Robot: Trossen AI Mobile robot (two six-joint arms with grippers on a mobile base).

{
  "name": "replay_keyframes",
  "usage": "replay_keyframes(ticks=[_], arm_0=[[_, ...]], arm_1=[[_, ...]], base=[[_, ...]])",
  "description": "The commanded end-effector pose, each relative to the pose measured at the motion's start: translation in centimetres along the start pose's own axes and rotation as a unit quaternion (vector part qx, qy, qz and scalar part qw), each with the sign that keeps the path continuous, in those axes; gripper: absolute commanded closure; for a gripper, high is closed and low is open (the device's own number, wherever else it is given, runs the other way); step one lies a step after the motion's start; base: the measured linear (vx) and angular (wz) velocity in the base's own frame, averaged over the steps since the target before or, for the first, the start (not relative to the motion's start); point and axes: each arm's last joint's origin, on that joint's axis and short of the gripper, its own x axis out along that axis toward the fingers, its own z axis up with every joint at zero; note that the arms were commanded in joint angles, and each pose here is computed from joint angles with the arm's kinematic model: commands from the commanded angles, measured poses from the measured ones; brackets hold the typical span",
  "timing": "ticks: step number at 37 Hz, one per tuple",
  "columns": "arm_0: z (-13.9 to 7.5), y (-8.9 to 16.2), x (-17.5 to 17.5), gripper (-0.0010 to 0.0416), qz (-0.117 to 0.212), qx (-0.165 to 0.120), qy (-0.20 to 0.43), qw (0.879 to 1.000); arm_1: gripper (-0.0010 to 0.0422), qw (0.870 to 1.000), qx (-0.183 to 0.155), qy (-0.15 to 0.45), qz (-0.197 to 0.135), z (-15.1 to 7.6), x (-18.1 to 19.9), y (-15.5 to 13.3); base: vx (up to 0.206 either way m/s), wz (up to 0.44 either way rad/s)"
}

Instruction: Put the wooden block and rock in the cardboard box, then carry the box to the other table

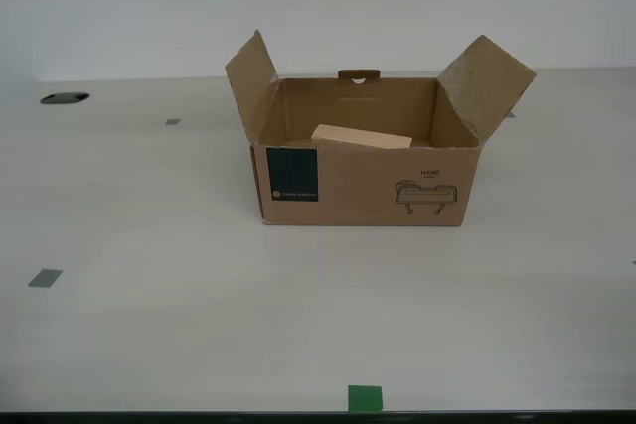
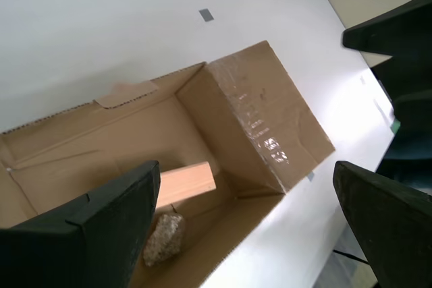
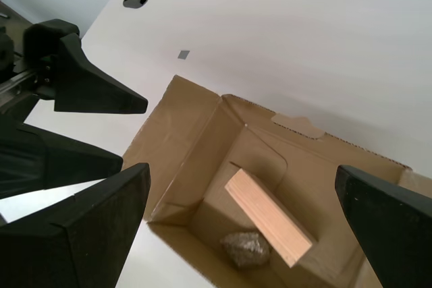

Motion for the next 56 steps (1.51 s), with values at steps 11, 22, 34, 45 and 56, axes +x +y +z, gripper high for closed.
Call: replay_keyframes(ticks=[11, 22, 34, 45, 56], arm_0=[[1.8, 0.2, -3.9, 0.0039, -0.029, 0.020, 0.031, 0.999], [2.0, -1.6, -5.6, 0.0032, -0.059, 0.042, 0.050, 0.996], [0.7, -3.9, -5.6, 0.0018, -0.086, 0.079, 0.089, 0.989], [-0.7, -6.1, -5.3, 0.0018, -0.107, 0.118, 0.118, 0.980], [-2.6, -7.6, -4.4, 0.0019, -0.117, 0.140, 0.150, 0.972]], arm_1=[[0.0062, 0.999, -0.031, 0.010, 0.006, 0.8, -2.3, 1.6], [0.0062, 0.995, -0.067, 0.057, 0.036, -0.1, -3.9, 3.7], [0.0062, 0.993, -0.071, 0.086, 0.045, -0.7, -4.3, 4.2], [0.0062, 0.991, -0.074, 0.095, 0.050, -1.0, -4.6, 4.6], [0.0062, 0.987, -0.088, 0.110, 0.073, -1.9, -4.2, 5.6]], base=[[0.000, 0.000], [0.000, 0.000], [0.000, 0.000], [0.000, 0.000], [0.000, 0.000]])
